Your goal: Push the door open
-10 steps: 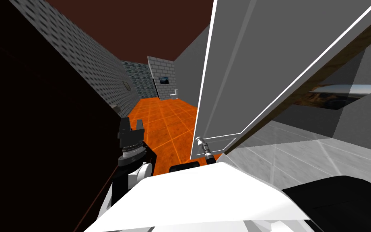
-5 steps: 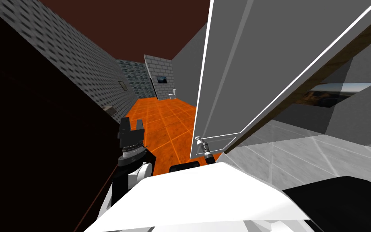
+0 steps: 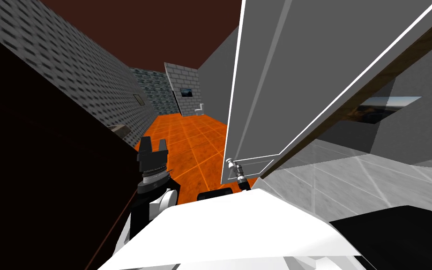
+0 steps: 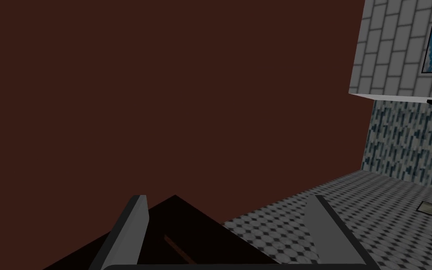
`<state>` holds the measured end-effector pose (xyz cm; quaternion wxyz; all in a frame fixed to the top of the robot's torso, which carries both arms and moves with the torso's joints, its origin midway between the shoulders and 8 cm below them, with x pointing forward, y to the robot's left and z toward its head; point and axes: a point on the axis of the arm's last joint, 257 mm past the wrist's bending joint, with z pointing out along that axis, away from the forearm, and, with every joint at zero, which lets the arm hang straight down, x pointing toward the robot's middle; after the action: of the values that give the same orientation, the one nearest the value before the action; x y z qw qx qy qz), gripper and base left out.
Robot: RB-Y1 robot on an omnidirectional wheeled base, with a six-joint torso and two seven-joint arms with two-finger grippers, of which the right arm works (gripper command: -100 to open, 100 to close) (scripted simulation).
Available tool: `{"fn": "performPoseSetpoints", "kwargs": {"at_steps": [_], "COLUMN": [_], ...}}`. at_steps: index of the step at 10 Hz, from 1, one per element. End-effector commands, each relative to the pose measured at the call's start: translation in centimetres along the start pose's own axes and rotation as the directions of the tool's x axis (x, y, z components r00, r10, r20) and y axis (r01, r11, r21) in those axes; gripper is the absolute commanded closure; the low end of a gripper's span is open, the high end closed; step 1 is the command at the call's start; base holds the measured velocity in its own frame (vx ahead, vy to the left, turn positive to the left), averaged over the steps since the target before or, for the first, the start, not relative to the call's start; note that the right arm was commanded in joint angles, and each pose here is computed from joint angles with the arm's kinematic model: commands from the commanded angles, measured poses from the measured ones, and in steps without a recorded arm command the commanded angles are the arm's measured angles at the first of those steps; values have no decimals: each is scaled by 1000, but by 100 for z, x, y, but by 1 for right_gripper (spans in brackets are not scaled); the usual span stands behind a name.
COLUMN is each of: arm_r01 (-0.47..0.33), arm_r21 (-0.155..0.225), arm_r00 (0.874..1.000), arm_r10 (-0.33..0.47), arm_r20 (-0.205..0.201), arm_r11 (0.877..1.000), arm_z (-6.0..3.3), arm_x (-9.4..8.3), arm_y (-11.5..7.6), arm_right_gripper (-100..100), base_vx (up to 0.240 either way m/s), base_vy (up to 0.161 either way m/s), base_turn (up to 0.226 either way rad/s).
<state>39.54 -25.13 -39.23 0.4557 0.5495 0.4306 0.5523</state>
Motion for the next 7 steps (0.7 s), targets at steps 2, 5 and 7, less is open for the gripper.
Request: {"fn": "performPoseSetpoints", "kwargs": {"at_steps": [2, 5, 7], "arm_r01": [-101, -200, -300], "arm_r21": [-1, -6, -11], "arm_r00": [995, 980, 954], "arm_r10": [101, 200, 300], "arm_r20": [0, 2, 4], "arm_r11": [995, 980, 954], "arm_z": [-42, -69, -103], "arm_x": [79, 135, 203], "arm_y": [-22, -26, -31], "arm_right_gripper": [-100, -100, -100], "base_vx": [-55, -58, -44], "base_vy": [-26, -27, -17], "base_turn": [54, 29, 39]}}
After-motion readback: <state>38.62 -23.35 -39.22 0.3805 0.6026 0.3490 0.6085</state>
